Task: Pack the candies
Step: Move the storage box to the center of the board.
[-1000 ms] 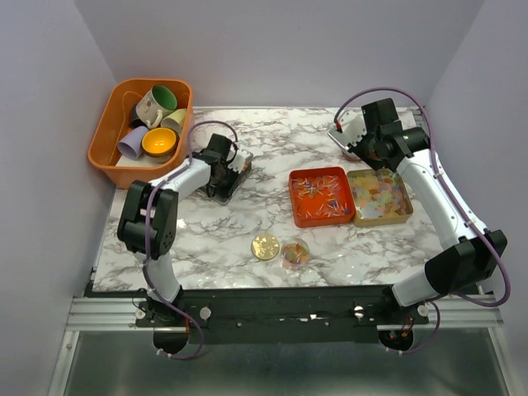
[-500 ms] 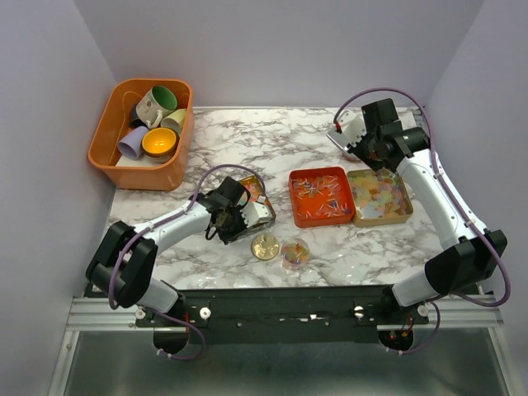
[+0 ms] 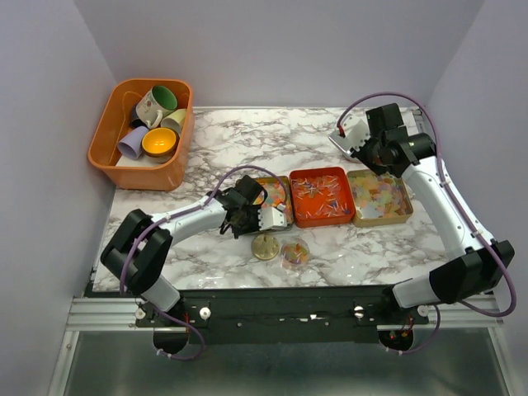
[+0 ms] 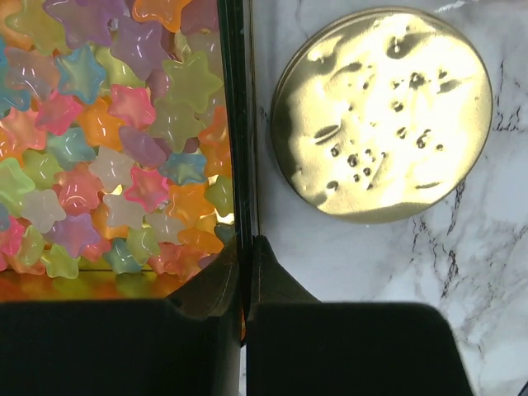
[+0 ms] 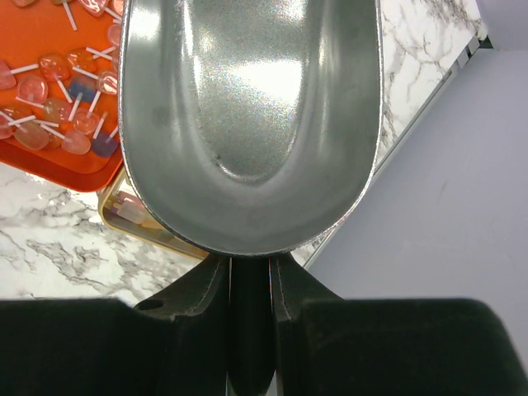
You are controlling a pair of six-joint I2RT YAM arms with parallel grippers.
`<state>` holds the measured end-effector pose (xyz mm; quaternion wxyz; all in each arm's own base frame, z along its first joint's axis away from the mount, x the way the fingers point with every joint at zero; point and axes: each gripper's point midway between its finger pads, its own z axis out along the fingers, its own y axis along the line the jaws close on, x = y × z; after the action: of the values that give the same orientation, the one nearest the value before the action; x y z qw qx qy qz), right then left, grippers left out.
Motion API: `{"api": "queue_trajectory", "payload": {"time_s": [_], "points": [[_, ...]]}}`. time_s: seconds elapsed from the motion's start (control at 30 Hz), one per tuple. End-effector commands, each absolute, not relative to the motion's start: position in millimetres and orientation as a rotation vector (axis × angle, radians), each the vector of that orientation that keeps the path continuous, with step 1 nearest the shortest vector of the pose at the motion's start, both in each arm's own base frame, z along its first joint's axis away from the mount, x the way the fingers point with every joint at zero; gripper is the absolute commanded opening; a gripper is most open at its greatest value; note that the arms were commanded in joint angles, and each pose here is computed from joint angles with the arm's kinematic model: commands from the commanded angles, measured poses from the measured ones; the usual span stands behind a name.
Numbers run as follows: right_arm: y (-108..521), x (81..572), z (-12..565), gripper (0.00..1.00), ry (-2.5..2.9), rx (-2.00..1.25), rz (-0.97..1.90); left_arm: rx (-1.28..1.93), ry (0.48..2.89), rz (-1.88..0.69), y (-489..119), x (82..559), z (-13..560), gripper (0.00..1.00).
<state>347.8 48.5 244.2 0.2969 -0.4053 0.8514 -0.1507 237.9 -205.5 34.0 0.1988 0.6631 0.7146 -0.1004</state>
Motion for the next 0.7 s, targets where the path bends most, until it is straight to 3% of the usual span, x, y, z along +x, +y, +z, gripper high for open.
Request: {"api": "queue_trajectory", "payload": {"time_s": [0.0,0.53,0.57,0.6,0.67], "points": [[45.5,338.4,251.0,0.00,2.248,-1.052,-0.386,1.915,1.884,-0.230,-224.5,255.8,36.0,0.08],[50.9,341.9,248.2,0.01,2.259,-1.075,-0.358,1.944,1.842,-0.283,-269.6,264.8,42.9,0.13],[51.2,342.0,247.6,0.01,2.260,-1.076,-0.356,1.943,1.856,-0.278,-270.4,266.8,41.6,0.16],[50.5,341.4,247.4,0.01,2.263,-1.075,-0.357,1.923,1.881,-0.270,-269.9,268.2,42.3,0.28],[50.6,339.7,246.8,0.01,2.263,-1.083,-0.355,1.890,1.912,-0.261,-268.8,269.7,43.5,0.40]]}}
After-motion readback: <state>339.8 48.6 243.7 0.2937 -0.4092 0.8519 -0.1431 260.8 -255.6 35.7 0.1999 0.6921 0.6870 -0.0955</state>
